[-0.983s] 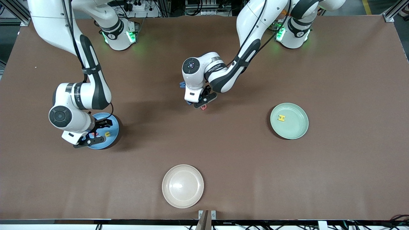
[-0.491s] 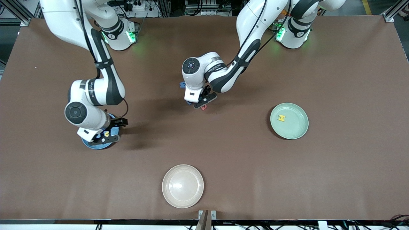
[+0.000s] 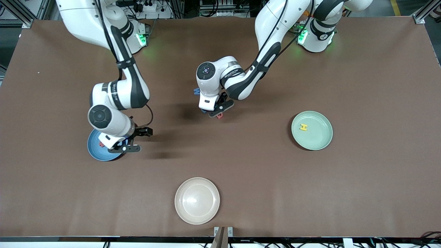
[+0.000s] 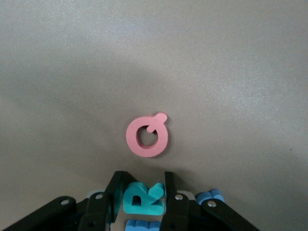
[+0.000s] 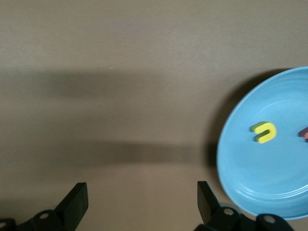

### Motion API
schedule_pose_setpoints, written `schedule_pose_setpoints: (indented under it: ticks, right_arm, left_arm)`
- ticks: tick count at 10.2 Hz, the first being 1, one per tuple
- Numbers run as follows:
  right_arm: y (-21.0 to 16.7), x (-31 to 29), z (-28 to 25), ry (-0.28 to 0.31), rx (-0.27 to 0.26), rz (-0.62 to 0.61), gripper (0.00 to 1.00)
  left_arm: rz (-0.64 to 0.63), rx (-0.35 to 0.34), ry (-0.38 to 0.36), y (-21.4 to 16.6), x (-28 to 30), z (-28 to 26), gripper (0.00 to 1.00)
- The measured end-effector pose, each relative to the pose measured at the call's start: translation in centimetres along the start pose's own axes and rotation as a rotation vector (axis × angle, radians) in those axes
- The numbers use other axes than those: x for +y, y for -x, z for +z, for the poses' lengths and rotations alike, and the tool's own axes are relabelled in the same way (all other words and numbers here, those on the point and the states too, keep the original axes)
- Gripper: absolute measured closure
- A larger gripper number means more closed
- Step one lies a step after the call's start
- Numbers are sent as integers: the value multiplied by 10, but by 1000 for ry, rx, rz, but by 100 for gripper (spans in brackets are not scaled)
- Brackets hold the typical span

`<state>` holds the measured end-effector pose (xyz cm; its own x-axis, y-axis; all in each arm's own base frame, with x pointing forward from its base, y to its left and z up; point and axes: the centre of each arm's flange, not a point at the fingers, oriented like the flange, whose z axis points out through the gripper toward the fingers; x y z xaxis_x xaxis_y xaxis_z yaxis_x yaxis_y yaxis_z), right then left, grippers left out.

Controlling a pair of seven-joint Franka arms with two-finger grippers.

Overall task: Sort upper and lower case letters into plates
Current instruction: 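Carry the R with the left gripper while the right gripper returns to letters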

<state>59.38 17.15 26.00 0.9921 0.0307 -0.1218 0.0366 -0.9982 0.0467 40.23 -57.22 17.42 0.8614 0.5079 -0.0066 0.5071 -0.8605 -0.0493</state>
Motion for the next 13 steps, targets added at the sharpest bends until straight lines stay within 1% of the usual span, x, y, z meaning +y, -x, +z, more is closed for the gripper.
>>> schedule_pose_setpoints:
  ticks: [3,6,8,10,13]
  right_arm:
    - [1,-9,-4,-11,12,64,0]
    - [5,-27,-7,-37,12,110,0]
    - [5,-27,-8,-42,12,122,0]
    - [7,-30,-9,-44,8,130,0]
    - [16,-55,-10,-42,4,141,0]
  left_arm:
    - [-12,4,8,-9,2,-4,61]
    - [-26,5,20,-19,4,-10,62]
    - [-18,6,4,-27,2,-14,61]
    - [27,-3,-24,-50,-3,-22,61]
    - [181,-56,-81,-109,-23,-48,61]
